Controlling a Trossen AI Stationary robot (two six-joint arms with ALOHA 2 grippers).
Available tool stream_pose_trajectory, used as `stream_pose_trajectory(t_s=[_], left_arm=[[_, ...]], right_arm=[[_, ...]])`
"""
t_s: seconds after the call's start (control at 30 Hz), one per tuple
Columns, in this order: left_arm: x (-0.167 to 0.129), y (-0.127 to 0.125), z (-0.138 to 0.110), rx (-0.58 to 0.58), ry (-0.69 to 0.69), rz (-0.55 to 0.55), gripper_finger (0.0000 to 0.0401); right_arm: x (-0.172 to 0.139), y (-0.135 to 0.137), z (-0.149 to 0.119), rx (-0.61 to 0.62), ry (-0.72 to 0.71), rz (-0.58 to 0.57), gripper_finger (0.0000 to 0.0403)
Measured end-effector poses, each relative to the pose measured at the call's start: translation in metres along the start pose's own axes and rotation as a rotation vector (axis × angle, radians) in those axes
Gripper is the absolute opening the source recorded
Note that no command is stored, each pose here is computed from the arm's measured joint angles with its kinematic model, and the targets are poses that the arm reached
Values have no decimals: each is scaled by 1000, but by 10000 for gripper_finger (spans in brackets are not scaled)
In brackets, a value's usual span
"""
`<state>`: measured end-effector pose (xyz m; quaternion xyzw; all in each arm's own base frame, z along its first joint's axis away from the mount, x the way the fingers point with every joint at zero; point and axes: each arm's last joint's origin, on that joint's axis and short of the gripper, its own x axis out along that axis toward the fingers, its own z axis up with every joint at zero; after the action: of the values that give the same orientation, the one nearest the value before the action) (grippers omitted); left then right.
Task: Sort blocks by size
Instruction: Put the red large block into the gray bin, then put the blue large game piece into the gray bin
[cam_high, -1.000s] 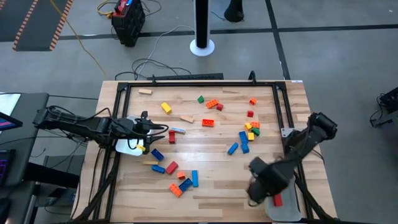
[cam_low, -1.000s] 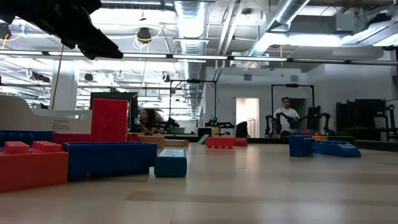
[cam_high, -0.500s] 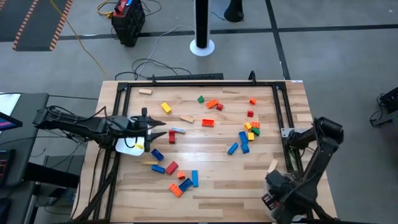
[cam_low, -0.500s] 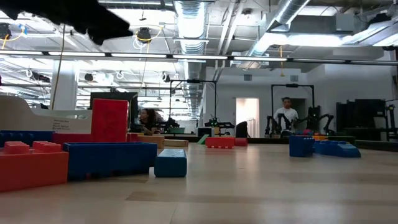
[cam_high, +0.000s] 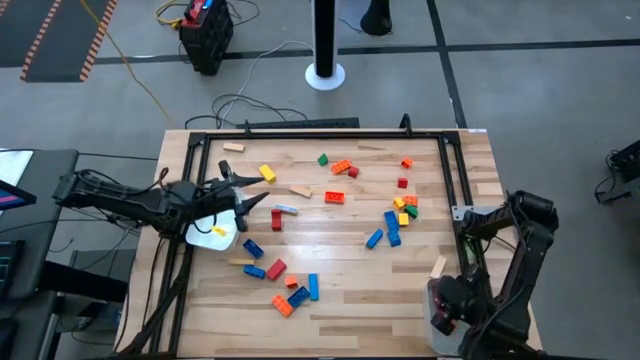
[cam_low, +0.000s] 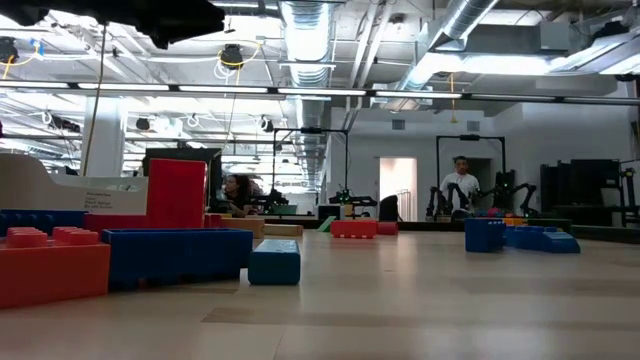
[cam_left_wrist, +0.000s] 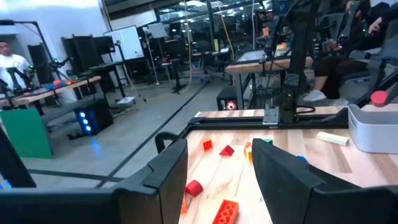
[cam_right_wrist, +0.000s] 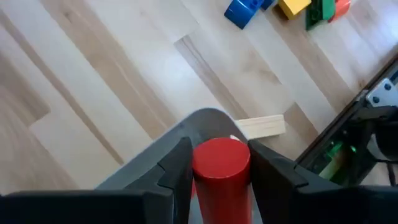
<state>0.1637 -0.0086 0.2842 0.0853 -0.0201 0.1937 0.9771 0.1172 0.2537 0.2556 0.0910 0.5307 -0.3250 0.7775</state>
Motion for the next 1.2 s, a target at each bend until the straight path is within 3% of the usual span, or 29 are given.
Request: stream_pose_trajectory(t_s=[0.2, 0.5, 0.7, 0.83, 1.0, 1.1, 1.2], left_arm=[[8, -5, -4, -26, 10, -1, 174], [24, -17, -14, -48, 35, 9, 174], [30, -21, -18, -62, 38, 9, 174], [29, -20, -17, -56, 31, 10, 174], [26, -18, -15, -68, 34, 9, 174], [25, -19, -21, -101, 90, 3, 174], [24, -20, -30, -143, 170, 0, 174]], right_arm=[[-6, -3, -15, -63, -9, 40, 157], [-14, -8, -36, -46, -17, 88, 159], [-12, -9, -30, -40, -14, 51, 207], [-15, -11, -16, -59, 36, 52, 249], [-23, -20, 16, -43, 55, 106, 259], [-23, -26, 39, -39, -13, 134, 259], [-18, -29, 67, -62, -175, 124, 259]])
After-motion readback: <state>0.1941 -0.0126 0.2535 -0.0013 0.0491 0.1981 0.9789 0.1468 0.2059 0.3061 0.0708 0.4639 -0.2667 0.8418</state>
